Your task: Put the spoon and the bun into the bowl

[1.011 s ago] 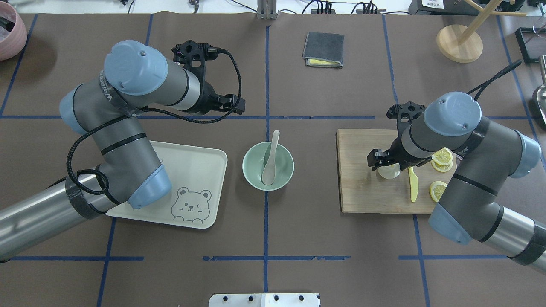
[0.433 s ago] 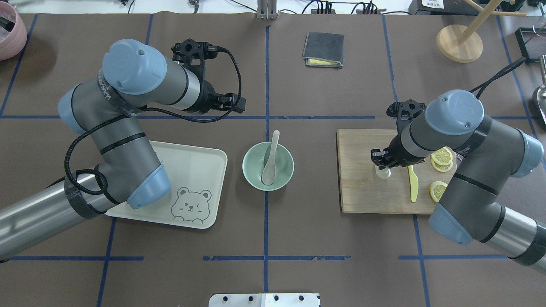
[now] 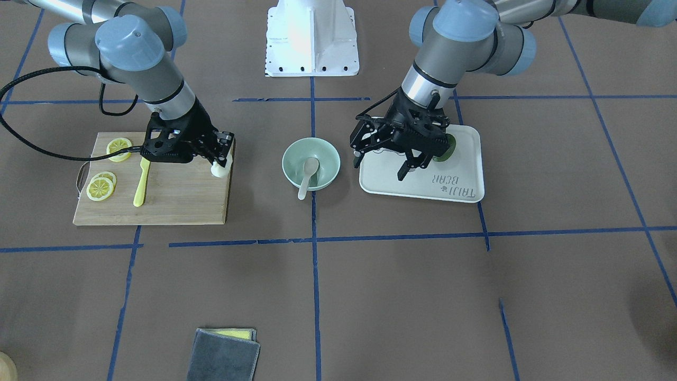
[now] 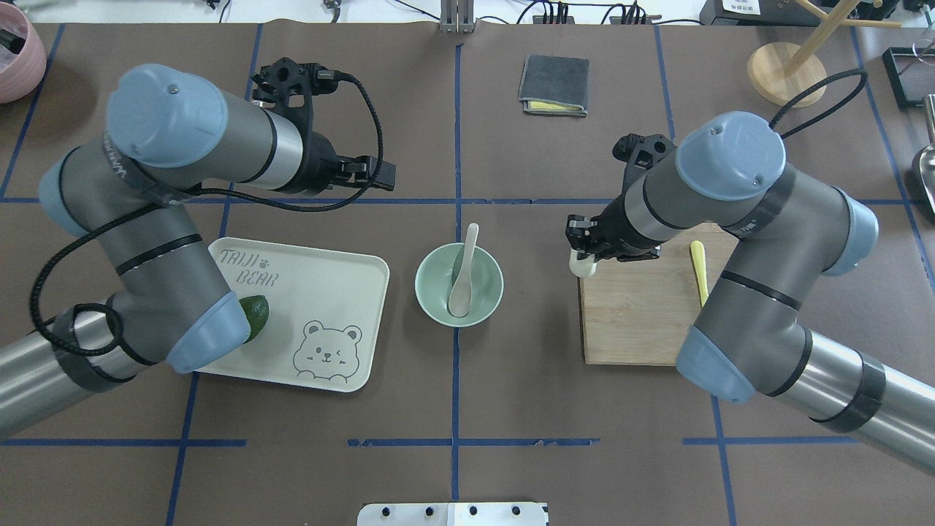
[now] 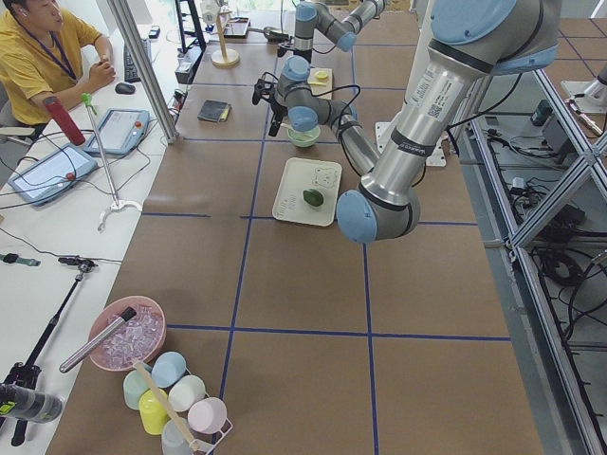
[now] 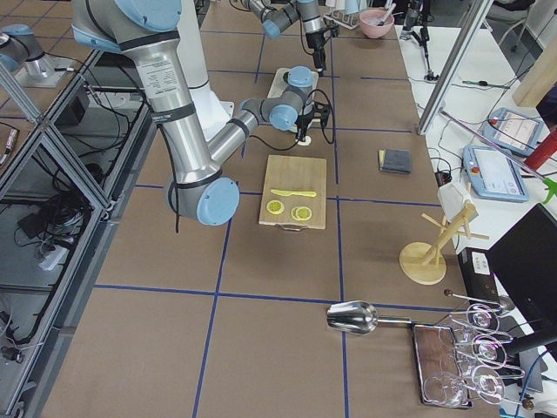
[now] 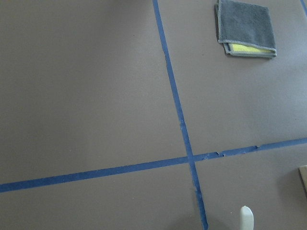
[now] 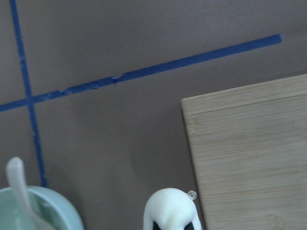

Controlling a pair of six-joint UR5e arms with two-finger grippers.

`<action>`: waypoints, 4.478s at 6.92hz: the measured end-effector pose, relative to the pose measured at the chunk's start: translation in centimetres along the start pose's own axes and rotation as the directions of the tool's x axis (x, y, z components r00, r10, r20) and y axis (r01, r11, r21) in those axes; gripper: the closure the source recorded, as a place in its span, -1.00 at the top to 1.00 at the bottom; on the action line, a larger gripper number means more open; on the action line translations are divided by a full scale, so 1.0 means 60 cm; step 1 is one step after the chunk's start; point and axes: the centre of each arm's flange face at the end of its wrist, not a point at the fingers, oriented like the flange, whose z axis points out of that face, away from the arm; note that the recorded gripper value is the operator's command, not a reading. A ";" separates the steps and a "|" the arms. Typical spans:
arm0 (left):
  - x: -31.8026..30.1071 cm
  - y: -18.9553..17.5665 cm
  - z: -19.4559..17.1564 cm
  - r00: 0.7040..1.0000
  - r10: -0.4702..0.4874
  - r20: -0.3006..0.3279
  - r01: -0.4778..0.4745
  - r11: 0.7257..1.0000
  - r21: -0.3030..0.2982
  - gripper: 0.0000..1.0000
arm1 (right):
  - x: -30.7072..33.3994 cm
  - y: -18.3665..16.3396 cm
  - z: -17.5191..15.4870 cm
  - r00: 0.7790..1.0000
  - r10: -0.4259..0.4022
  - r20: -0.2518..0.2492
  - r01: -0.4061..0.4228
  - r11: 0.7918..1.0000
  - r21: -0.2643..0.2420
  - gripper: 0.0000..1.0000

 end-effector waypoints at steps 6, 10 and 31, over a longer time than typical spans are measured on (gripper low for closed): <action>-0.063 -0.019 -0.075 1.000 -0.023 0.013 0.022 0.998 0.064 0.98 | -0.224 0.118 0.080 0.987 0.147 0.066 -0.150 0.988 0.044 1.00; -0.236 -0.045 -0.088 0.968 0.176 0.176 -0.186 0.982 0.043 0.98 | -0.045 -0.031 -0.019 0.995 0.087 0.041 -0.089 0.995 0.039 1.00; -0.902 0.053 -0.425 0.937 0.104 0.335 0.019 0.938 -0.347 1.00 | 0.763 -0.309 -0.271 0.916 -0.393 -0.083 0.370 0.906 -0.207 1.00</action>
